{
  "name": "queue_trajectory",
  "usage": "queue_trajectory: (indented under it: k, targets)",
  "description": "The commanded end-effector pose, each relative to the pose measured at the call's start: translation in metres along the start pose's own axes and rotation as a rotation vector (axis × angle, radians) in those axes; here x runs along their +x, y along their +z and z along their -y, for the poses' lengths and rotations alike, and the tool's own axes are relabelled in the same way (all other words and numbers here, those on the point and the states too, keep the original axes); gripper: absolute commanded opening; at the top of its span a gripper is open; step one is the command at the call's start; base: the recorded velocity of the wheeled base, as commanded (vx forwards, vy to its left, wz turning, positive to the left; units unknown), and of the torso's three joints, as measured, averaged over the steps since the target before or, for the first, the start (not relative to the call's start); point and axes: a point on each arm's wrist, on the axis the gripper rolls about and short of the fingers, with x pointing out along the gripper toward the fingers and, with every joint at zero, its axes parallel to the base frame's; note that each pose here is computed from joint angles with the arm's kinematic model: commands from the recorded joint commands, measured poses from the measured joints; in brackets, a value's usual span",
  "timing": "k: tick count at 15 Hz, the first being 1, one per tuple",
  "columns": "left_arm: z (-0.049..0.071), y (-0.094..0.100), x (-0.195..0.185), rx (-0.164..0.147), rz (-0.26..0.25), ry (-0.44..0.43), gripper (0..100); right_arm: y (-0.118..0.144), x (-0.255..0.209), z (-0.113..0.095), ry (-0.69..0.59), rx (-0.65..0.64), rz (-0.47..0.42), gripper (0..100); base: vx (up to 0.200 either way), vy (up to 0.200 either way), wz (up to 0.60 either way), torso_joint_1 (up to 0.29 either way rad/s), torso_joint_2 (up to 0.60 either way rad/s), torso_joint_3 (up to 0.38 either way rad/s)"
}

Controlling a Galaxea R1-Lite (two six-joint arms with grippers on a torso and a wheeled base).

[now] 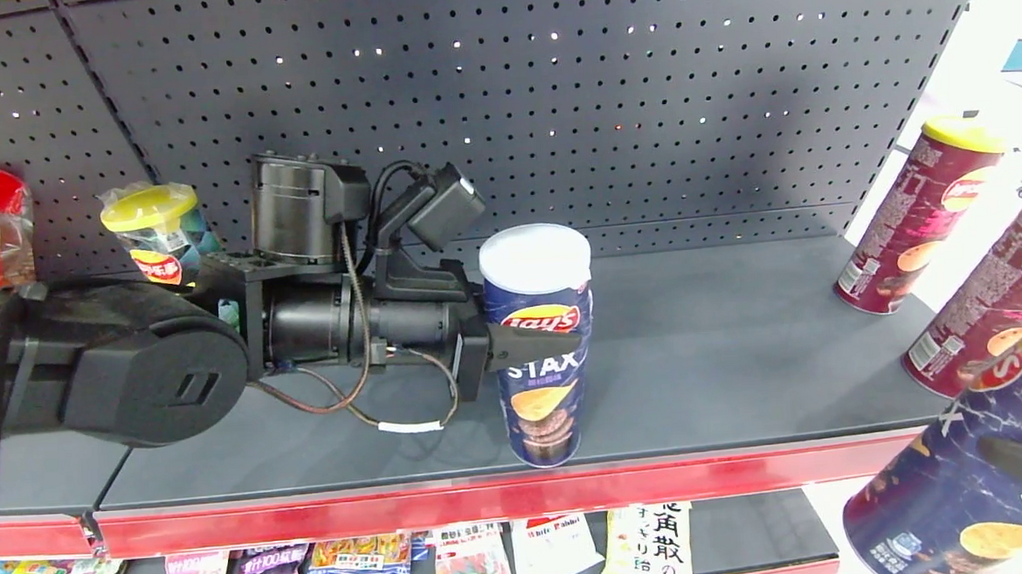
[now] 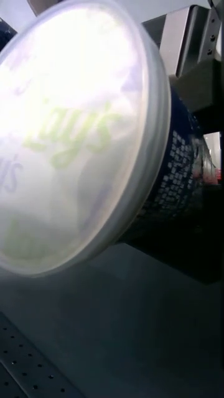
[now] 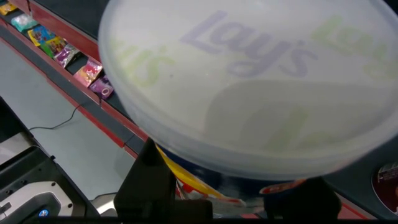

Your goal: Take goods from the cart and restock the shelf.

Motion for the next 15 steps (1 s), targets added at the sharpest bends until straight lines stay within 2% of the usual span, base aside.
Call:
queue_trajectory:
  k: [1, 6, 7, 11, 13, 15]
  targets:
    - [0.000, 0.000, 0.000, 0.002, -0.002, 0.008, 0, 0.000, 0.000, 0.000, 0.001, 0.000, 0.000, 0, 0.000, 0.000, 0.00, 0.000, 0.00, 0.000]
    - [0.003, -0.005, 0.001, 0.007, -0.015, 0.000, 0, 0.001, 0.001, 0.000, 0.003, 0.000, -0.003, 0, 0.000, 0.000, 0.00, 0.000, 0.00, 0.000]
    - [0.003, -0.006, 0.001, 0.016, -0.018, 0.000, 100, 0.001, 0.002, 0.001, 0.003, 0.001, -0.004, 0, 0.000, 0.000, 0.00, 0.000, 0.00, 0.000]
    - [0.003, -0.006, 0.000, 0.013, -0.018, 0.005, 100, 0.005, 0.005, 0.002, 0.007, 0.001, -0.007, 0, 0.000, 0.000, 0.00, 0.000, 0.00, 0.000]
    - [0.003, -0.008, -0.007, 0.007, -0.021, 0.017, 100, 0.021, 0.016, 0.007, 0.012, -0.003, 0.000, 0, 0.000, 0.000, 0.00, 0.000, 0.00, 0.000]
    - [0.009, -0.017, -0.022, -0.008, -0.038, 0.037, 100, 0.042, 0.037, 0.016, 0.025, -0.003, -0.005, 0, 0.000, 0.000, 0.00, 0.000, 0.00, 0.000]
